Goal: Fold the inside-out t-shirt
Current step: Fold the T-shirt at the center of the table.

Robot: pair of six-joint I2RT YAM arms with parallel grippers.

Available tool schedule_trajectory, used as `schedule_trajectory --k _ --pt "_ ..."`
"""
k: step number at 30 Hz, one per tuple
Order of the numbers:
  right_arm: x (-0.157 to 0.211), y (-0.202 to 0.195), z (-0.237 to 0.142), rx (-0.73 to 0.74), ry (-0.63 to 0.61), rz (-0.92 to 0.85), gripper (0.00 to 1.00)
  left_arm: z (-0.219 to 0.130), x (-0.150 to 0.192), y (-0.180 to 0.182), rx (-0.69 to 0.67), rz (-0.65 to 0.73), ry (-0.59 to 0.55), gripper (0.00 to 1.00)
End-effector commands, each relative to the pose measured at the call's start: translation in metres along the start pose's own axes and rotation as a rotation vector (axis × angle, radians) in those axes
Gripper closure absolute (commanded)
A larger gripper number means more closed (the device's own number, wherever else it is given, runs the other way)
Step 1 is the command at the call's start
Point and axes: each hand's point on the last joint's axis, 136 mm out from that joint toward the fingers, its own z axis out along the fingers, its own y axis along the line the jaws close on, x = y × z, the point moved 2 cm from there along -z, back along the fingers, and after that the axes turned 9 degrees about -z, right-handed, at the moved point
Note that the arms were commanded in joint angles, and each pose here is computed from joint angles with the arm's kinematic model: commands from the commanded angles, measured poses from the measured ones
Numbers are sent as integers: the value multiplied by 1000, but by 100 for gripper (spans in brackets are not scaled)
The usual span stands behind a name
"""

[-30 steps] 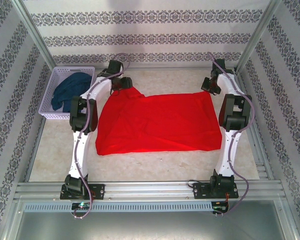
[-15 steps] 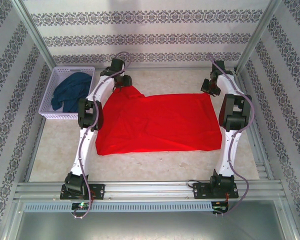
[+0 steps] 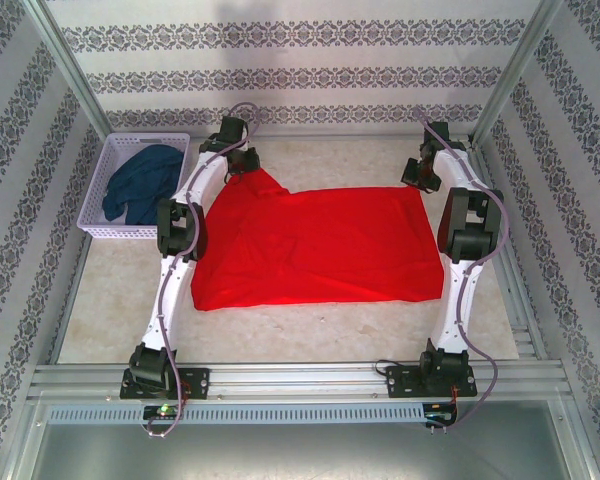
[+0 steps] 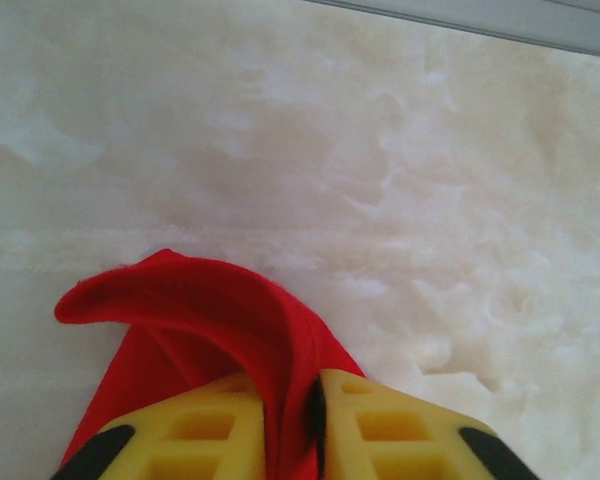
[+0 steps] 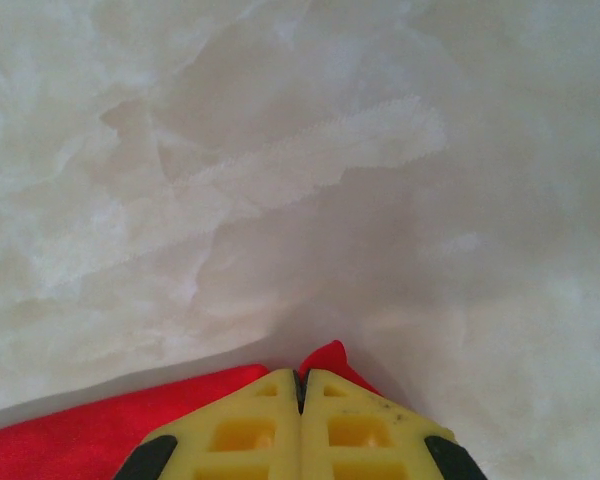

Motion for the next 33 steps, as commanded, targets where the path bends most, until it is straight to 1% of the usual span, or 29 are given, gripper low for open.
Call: schedule_trajectory --k 1,7,11,15,21,25,29,33 --pt "-6 4 -16 -21 -32 -8 100 -4 -11 7 7 -20 -17 86" --pt "-13 4 -23 -24 -51 -6 100 -18 -25 5 14 -29 -49 94" --pt "-20 2 -33 -24 -77 0 100 -40 -33 -3 32 -37 -56 99" --pt "-23 1 -41 -37 -94 5 100 -67 -35 -15 61 -55 -42 100" --pt "-22 7 -57 -81 -114 -10 100 -106 -19 -26 109 -100 -10 100" --pt "-16 10 -69 -97 -116 -31 100 -141 -11 -32 140 -118 -24 100" --pt "-6 10 -83 -93 -114 -49 100 -172 7 -38 173 -135 -3 100" --pt "4 4 -89 -58 -104 -79 100 -201 32 -39 194 -155 13 100"
